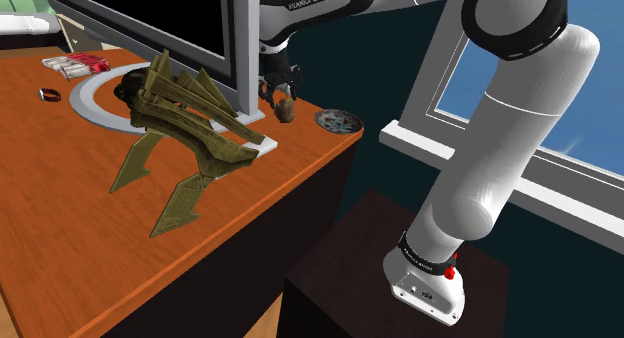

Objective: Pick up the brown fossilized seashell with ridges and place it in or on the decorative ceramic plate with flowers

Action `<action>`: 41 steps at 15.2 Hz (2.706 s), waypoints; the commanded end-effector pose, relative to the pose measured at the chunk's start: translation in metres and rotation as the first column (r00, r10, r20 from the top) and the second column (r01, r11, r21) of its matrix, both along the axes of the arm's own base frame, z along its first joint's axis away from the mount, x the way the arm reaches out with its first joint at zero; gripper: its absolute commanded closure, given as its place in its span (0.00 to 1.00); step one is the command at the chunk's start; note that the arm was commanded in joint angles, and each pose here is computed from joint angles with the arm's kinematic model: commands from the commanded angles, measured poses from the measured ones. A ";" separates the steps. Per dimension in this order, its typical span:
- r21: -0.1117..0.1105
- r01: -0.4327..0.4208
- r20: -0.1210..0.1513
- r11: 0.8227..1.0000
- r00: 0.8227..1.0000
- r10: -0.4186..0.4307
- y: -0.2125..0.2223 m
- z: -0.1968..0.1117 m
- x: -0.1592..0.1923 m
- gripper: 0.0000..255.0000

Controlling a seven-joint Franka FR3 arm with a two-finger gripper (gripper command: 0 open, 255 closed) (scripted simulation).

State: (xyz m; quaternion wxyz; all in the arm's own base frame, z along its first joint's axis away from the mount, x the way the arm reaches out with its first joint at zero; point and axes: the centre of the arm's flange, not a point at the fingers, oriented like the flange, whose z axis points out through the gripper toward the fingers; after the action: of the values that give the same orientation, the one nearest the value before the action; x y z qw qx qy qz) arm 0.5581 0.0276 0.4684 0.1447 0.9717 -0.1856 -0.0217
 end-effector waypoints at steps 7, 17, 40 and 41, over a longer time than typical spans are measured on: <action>0.000 0.000 0.000 1.000 1.000 0.000 0.000 0.043 -0.001 1.00; 0.000 0.000 0.000 1.000 1.000 0.000 -0.077 0.067 -0.051 1.00; 0.000 0.000 0.000 1.000 1.000 0.000 -0.154 -0.008 -0.102 1.00; 0.000 0.000 0.000 1.000 1.000 0.000 -0.154 -0.013 -0.102 1.00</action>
State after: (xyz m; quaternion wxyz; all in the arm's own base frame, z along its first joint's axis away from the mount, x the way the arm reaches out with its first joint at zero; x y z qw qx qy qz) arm 0.4570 -0.1256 0.4658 0.1447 0.9719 -0.1849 -0.0176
